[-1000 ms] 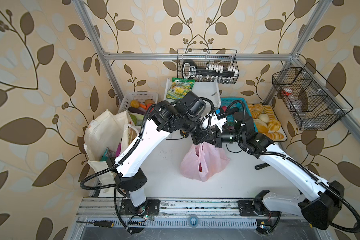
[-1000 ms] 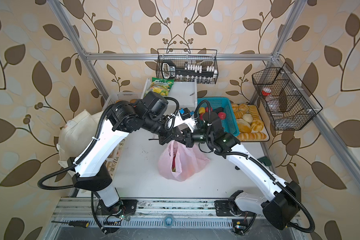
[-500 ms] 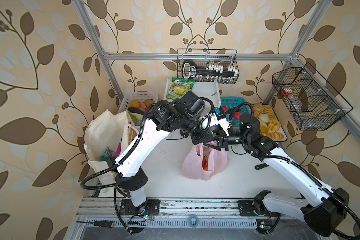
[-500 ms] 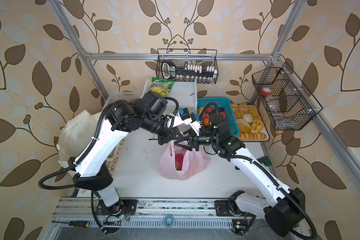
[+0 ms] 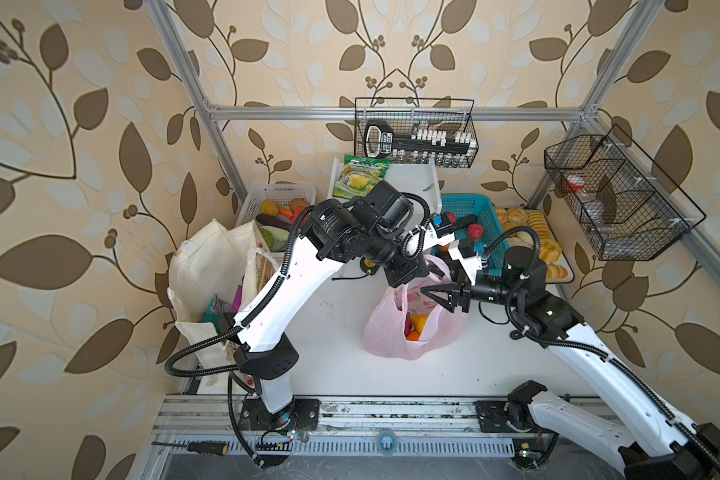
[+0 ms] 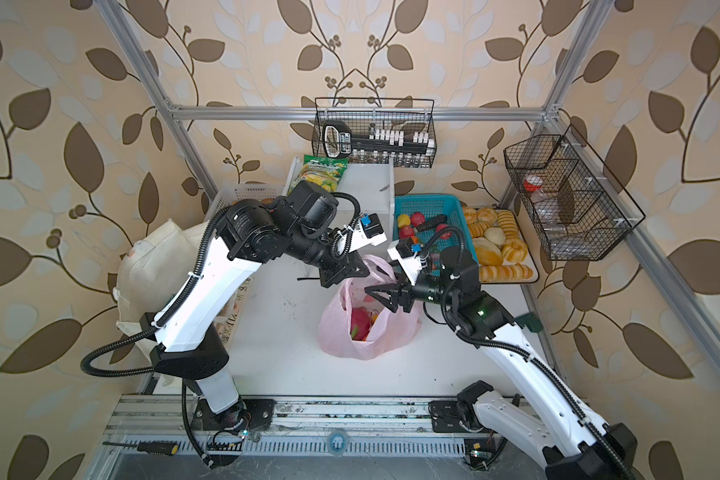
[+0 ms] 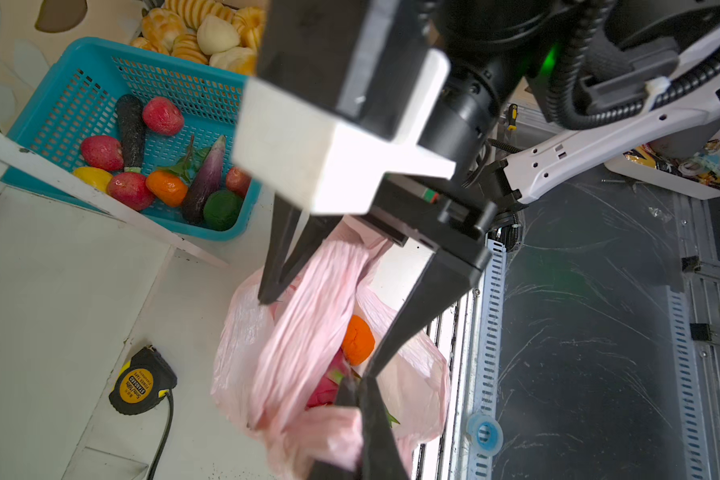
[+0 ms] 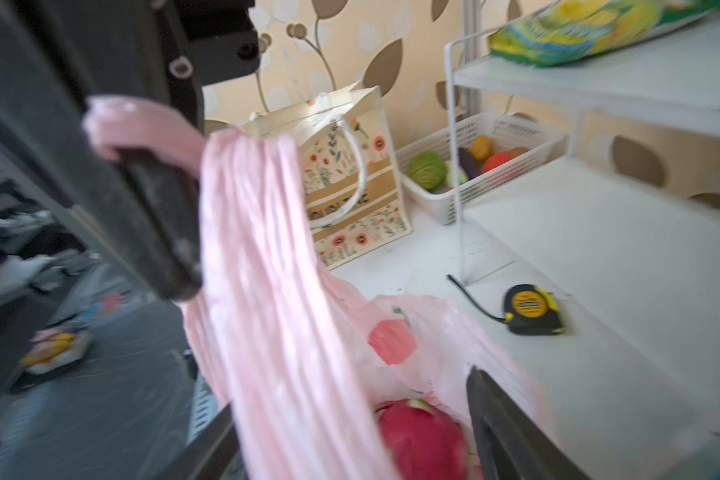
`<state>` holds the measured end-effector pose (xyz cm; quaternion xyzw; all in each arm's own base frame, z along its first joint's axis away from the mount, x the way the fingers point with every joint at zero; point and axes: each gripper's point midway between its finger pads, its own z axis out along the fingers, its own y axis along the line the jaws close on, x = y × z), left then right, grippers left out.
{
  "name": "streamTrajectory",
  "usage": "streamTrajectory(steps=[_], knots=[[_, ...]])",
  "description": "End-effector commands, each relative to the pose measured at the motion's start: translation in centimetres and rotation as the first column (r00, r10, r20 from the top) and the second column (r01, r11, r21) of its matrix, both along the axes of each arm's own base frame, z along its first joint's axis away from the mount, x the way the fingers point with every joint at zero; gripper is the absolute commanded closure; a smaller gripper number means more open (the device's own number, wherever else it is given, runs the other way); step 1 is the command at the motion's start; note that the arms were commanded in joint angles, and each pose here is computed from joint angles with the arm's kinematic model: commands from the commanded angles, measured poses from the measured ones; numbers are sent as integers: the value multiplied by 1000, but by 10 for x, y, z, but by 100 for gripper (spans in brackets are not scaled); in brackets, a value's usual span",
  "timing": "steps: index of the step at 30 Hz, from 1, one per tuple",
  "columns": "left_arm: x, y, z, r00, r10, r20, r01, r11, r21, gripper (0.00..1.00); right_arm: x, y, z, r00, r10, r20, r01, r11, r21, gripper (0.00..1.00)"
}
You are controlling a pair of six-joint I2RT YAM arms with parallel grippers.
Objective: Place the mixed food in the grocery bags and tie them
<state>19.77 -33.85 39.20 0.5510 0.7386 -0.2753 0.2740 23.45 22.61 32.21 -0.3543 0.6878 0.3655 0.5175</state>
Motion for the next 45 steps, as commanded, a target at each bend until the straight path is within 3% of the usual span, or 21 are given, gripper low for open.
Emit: streamTrajectory(steps=[1,6,11,14,16,19,22,27,37,45], knots=[[-2,-4,10,1000,-15,11,16,999,-38,100,21,-29,-8,956,-177,232,210,969,-127,25],[-4,-4,11,1000,-22,7,22,999,-42,100,10,-42,-9,918,-168,358,244,954,-176,25],[-5,-4,12,1000,-25,5,25,999,-45,100,1,-47,-17,923,-136,359,221,953,-207,25],[-5,-3,13,1000,-25,7,26,999,-46,100,-7,-44,-13,935,-114,336,174,972,-154,31],[-6,-3,13,1000,-28,6,28,998,-47,100,-9,-42,-9,947,-107,303,147,983,-112,38],[-7,-3,12,999,-32,1,32,998,-47,100,-9,-36,-5,964,-82,251,102,992,-69,62],[-9,-3,10,999,-42,-10,42,998,-45,100,-6,-29,-2,979,-61,195,69,997,-32,79],[-24,-8,12,992,-114,-63,109,991,-80,100,7,-15,11,997,-44,63,39,997,66,91],[-43,-30,19,963,-232,-137,209,964,-164,100,-8,32,21,981,190,-41,-185,976,119,91],[-29,-30,12,979,-179,-97,167,979,-119,100,-50,35,29,908,417,-33,-411,904,117,86]])
